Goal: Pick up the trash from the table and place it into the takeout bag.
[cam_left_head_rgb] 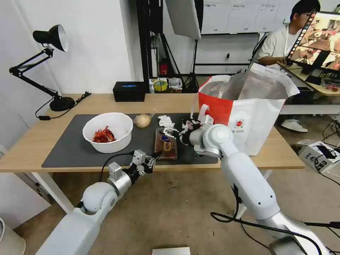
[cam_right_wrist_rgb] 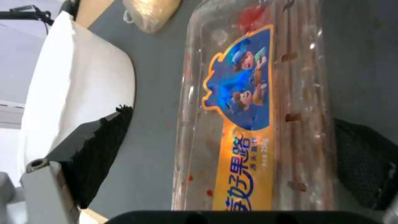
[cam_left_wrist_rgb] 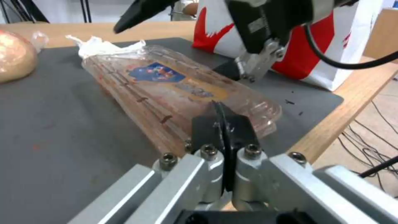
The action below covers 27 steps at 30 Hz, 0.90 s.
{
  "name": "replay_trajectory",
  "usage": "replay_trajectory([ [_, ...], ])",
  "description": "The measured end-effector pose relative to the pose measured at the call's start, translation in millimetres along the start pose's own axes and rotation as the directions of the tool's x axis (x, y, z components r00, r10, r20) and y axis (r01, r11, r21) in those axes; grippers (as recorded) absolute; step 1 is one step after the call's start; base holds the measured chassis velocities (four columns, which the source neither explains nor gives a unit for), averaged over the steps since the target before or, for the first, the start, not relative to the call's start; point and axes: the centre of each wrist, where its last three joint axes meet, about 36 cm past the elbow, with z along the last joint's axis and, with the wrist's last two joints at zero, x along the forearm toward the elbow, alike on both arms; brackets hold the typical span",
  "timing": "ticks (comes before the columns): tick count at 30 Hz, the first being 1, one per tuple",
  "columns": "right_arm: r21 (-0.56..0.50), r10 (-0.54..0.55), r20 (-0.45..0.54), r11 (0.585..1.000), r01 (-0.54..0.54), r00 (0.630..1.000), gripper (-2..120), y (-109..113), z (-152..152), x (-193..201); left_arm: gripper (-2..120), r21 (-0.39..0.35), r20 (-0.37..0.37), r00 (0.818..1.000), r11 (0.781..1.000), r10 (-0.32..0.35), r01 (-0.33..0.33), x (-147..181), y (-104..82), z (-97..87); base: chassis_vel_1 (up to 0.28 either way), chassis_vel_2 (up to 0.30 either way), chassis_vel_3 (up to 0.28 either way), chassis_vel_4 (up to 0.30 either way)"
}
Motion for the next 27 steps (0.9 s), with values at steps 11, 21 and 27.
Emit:
replay_trajectory([
  [11, -0.003, 0.011, -0.021, 1.0, -0.011, 1.0, 100, 2.8, 0.0, -14.9, 0, -0.004, 0.006, 1.0, 1.0, -0.001, 0.001, 1.8, 0.8, -2.1, 0.0, 0.0, 0.0, 0.0],
  [21, 0.0, 0.021, -0.037, 1.0, -0.021, 0.999, 99, 3.3, -1.0, -23.7, 0, 0.001, 0.009, 1.0, 1.0, -0.003, 0.003, 4.5, -0.9, -1.2, 0.0, 0.0, 0.0, 0.0],
  [27, 0.011, 0.035, -0.036, 0.999, -0.034, 0.999, 86, 1.1, -2.5, -22.4, 0, 0.0, 0.014, 1.0, 1.0, -0.005, 0.005, 5.6, -1.5, -2.5, 0.0, 0.0, 0.0, 0.0],
])
